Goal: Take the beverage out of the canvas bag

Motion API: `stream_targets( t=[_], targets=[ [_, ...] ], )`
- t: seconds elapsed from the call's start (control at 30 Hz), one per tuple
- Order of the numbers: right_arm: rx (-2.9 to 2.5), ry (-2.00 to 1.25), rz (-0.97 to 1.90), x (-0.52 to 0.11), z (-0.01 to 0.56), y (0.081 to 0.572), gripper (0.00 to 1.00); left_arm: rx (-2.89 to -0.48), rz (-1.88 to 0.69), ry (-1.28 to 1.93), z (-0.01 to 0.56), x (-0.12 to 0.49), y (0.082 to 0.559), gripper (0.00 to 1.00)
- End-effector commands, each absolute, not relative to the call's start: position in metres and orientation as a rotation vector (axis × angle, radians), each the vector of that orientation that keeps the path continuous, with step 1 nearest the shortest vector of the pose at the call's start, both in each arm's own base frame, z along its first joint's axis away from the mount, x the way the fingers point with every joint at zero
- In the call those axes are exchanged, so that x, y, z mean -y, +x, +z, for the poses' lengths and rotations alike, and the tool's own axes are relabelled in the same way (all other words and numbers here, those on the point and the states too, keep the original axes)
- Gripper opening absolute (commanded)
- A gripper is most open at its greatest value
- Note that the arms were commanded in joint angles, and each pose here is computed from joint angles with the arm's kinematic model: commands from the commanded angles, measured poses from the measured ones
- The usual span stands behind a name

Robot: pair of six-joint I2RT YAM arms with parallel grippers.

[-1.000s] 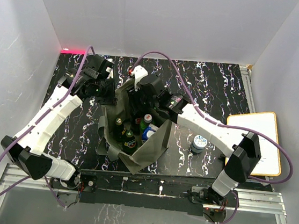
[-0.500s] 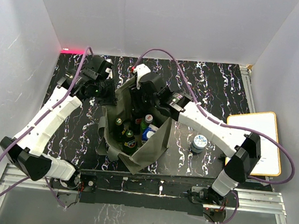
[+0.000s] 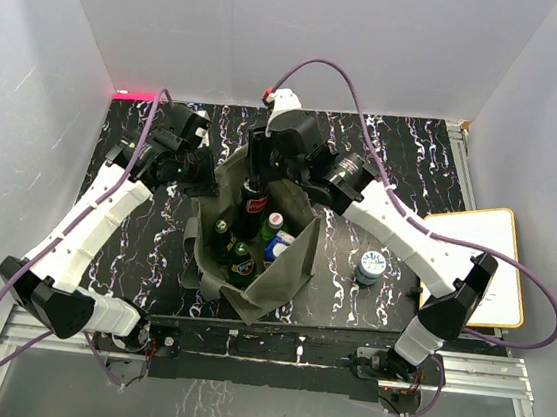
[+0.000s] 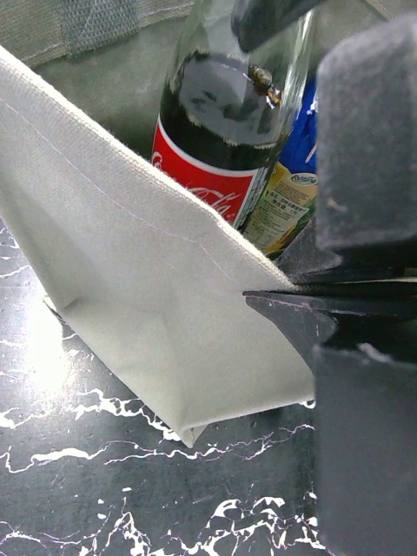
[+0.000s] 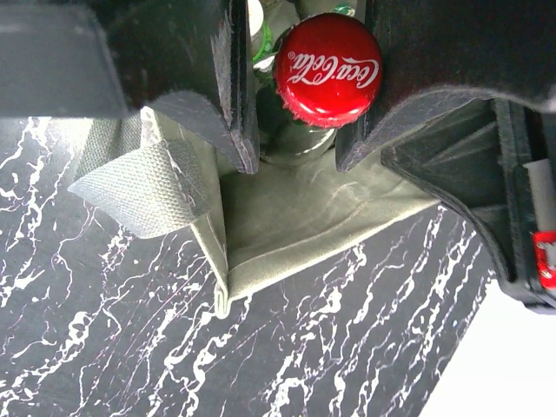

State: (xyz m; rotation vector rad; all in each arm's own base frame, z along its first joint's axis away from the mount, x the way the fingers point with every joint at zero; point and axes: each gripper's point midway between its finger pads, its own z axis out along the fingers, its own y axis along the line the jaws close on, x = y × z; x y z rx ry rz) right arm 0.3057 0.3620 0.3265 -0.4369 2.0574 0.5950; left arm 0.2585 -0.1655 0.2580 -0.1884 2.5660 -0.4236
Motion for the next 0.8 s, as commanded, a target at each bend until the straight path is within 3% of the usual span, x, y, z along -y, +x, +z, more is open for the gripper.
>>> stream_targets(
  t=[0.0,0.77],
  targets=[
    [-1.673,-0.119,0.847,-0.337,0.49,0.301,0.08,-2.533,-0.483,-0.19,0.267,0.171,0.257,0.0],
    [-1.378,0.497,1.001,-0.213,0.622,0.289,0.08,-2.554,-0.504,-0.147,0.263,0.174,0.253,0.0]
  ],
)
